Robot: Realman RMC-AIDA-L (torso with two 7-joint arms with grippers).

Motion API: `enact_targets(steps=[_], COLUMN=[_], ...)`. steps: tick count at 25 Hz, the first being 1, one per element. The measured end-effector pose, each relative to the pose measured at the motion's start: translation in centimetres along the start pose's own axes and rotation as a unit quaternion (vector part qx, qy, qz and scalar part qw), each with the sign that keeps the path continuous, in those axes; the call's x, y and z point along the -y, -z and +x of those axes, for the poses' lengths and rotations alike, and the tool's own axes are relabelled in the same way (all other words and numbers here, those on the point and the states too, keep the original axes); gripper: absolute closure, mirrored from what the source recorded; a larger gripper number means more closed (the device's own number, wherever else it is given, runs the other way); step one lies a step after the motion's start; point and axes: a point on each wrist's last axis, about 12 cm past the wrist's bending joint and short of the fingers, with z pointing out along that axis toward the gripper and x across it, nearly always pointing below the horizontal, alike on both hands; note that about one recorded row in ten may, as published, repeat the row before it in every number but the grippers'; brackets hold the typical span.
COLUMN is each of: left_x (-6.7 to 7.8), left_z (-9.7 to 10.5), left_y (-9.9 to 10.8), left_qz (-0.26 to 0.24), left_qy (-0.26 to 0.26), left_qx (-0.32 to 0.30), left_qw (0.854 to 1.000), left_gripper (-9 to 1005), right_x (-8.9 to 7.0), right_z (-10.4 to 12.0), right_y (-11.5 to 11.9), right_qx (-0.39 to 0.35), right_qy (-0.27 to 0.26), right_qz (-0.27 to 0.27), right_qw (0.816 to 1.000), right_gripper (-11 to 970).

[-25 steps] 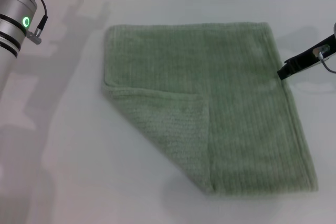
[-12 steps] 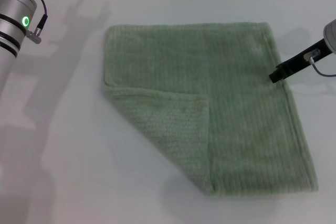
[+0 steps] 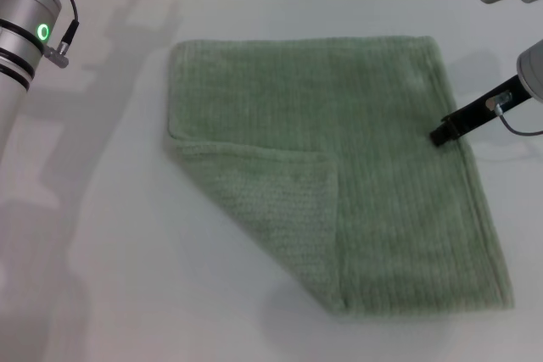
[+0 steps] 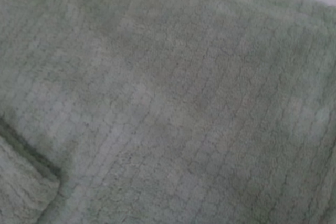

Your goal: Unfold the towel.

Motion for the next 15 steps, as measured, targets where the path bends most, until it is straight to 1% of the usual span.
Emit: enact_targets(steps=[11, 15], left_x=[0.10, 0.31], left_z=[-0.07, -0.11], left_y=[-0.11, -0.34], left_qz=[0.004, 0.019], left_qy=[0.011, 0.021], left_qx=[0.001, -0.008], left_qw=[1.000, 1.000], left_gripper=[196, 196], right_x=[0.15, 0.18], right_z=[0.08, 0.07], right_y=[-0.12, -0.12], right_qx=[0.001, 0.001], right_qy=[0.001, 0.003], right_qz=[0.006, 0.007], right_qw=[1.000, 1.000], right_gripper=[962, 962])
